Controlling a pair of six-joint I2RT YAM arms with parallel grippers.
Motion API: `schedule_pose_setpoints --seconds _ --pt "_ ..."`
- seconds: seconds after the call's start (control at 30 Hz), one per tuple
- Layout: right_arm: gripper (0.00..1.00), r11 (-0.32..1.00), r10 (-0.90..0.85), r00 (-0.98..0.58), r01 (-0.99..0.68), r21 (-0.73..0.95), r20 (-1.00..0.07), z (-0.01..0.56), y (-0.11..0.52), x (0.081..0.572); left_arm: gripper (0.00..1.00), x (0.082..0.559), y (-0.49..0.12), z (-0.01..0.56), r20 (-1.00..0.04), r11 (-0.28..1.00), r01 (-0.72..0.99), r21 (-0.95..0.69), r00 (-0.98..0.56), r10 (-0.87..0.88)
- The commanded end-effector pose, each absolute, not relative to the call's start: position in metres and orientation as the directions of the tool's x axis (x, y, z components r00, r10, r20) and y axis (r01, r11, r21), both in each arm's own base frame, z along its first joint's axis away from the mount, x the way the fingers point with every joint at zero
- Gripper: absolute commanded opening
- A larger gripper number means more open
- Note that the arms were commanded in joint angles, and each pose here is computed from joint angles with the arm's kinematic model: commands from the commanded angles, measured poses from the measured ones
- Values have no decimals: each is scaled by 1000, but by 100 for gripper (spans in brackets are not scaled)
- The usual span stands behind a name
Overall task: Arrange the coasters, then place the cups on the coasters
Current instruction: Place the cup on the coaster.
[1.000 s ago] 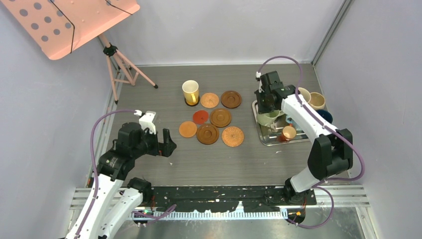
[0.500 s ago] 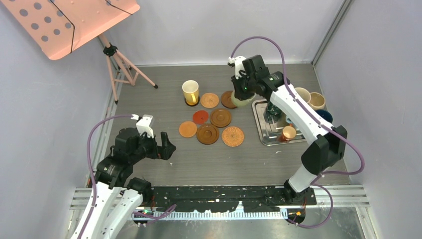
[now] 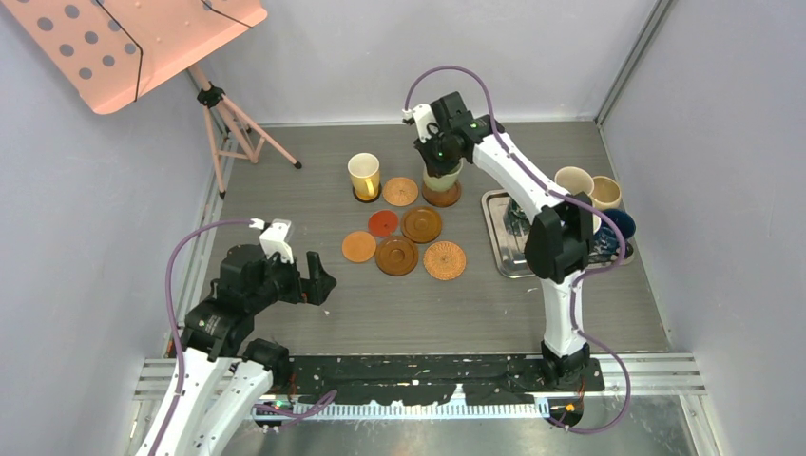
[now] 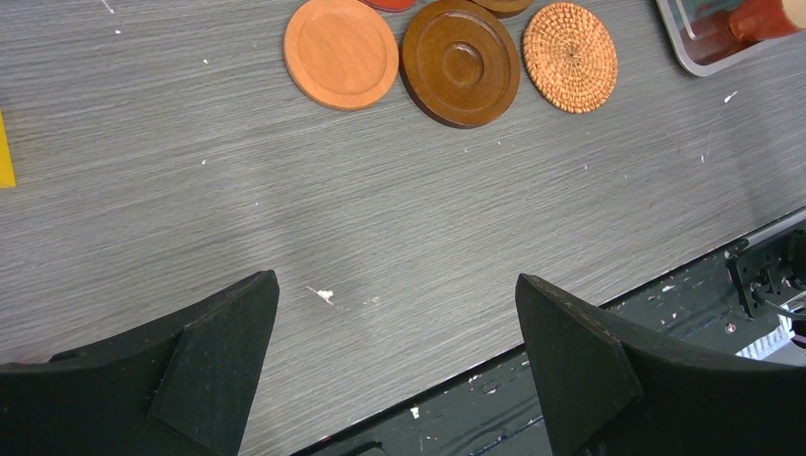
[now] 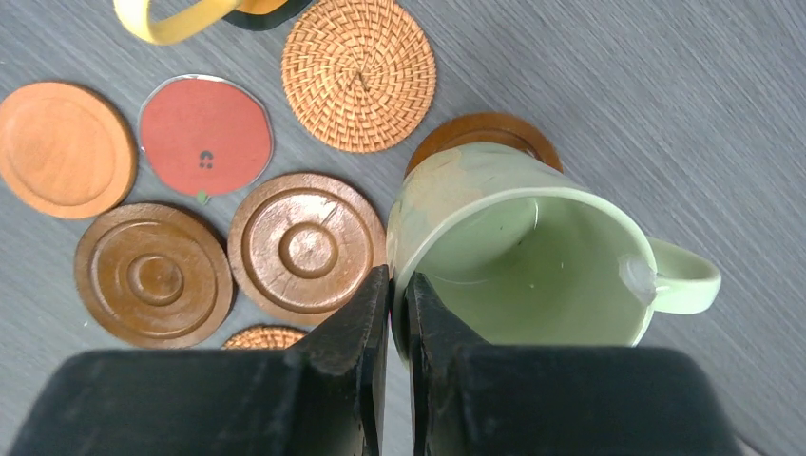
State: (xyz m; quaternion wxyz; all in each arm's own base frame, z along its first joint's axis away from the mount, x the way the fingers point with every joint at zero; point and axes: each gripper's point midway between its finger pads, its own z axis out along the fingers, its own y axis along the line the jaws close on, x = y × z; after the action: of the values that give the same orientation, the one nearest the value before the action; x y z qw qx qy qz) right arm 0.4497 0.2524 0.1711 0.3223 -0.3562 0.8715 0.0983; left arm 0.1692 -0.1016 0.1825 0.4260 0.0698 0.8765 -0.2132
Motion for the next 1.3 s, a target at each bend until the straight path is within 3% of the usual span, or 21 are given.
schedule_pose_setpoints --seconds 0.0,0.77,0.9,1.07,1.27 --pt "5 700 -557 -432 -703 -122 -709 207 261 477 99 175 -105 189 -797 893 322 -315 -601 -64" --pt "8 694 -618 -497 -708 -127 -609 141 255 497 99 177 -107 183 -773 893 316 -320 -632 -53" --pt "15 696 -620 -503 -707 -126 -602 138 254 496 99 177 -107 183 -773 893 316 -320 -632 -53" --pt "31 699 -620 -509 -704 -125 -598 137 253 494 99 177 -107 183 -772 894 314 -319 -633 -53" --pt "40 711 -596 -503 -692 -122 -626 162 251 488 99 177 -107 183 -772 894 315 -319 -633 -53"
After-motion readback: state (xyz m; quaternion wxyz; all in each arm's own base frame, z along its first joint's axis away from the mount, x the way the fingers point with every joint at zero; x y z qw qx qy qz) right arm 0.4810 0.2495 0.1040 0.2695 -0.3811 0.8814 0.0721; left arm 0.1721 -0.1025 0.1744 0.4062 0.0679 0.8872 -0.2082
